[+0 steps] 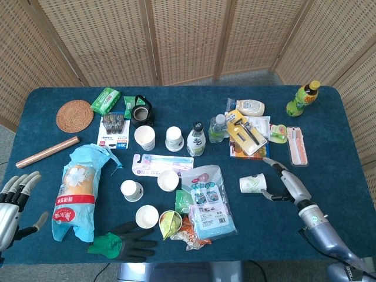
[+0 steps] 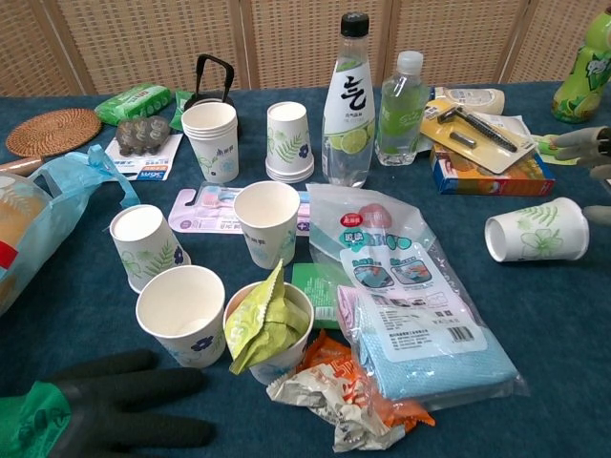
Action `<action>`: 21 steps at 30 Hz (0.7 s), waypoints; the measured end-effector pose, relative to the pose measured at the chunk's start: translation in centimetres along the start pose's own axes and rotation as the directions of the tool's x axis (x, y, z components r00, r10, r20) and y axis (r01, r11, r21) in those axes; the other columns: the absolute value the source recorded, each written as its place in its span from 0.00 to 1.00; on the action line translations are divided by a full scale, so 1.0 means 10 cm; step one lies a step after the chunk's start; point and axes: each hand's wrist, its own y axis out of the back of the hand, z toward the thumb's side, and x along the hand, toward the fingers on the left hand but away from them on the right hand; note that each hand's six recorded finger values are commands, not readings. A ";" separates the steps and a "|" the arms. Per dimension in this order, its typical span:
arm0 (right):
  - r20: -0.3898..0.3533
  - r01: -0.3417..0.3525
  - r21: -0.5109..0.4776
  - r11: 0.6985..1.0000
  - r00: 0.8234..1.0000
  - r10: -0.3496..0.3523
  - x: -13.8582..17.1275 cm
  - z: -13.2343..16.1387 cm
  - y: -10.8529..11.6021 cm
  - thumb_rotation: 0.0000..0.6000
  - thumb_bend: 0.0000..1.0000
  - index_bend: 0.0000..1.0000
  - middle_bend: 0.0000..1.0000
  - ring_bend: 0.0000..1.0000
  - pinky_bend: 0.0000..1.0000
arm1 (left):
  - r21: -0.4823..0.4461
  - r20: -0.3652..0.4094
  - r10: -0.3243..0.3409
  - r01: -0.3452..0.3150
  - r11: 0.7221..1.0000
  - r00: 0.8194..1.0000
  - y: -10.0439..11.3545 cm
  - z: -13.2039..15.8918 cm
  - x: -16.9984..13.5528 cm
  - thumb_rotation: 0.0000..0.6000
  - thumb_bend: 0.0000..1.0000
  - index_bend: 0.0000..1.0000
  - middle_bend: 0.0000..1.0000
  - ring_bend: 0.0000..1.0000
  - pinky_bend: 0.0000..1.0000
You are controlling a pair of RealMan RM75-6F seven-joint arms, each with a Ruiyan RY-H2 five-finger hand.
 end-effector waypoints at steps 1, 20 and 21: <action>0.002 0.004 0.029 1.000 1.000 -0.004 0.02 0.01 0.02 1.00 0.37 0.00 0.00 0.00 0.00 | -0.001 0.001 0.000 0.000 1.000 1.000 0.00 0.00 0.00 1.00 0.39 0.00 0.10 0.09 0.02; -0.022 0.023 0.596 0.803 1.000 -0.013 0.17 0.56 -0.23 1.00 0.38 0.00 0.00 0.00 0.00 | -0.011 -0.003 -0.003 0.003 1.000 1.000 -0.02 -0.04 -0.01 1.00 0.39 0.00 0.10 0.09 0.02; -0.021 0.020 0.613 0.790 1.000 -0.008 0.16 0.60 -0.26 1.00 0.38 0.00 0.00 0.00 0.00 | -0.012 -0.004 -0.003 0.002 1.000 1.000 -0.02 -0.05 -0.01 1.00 0.39 0.00 0.10 0.09 0.02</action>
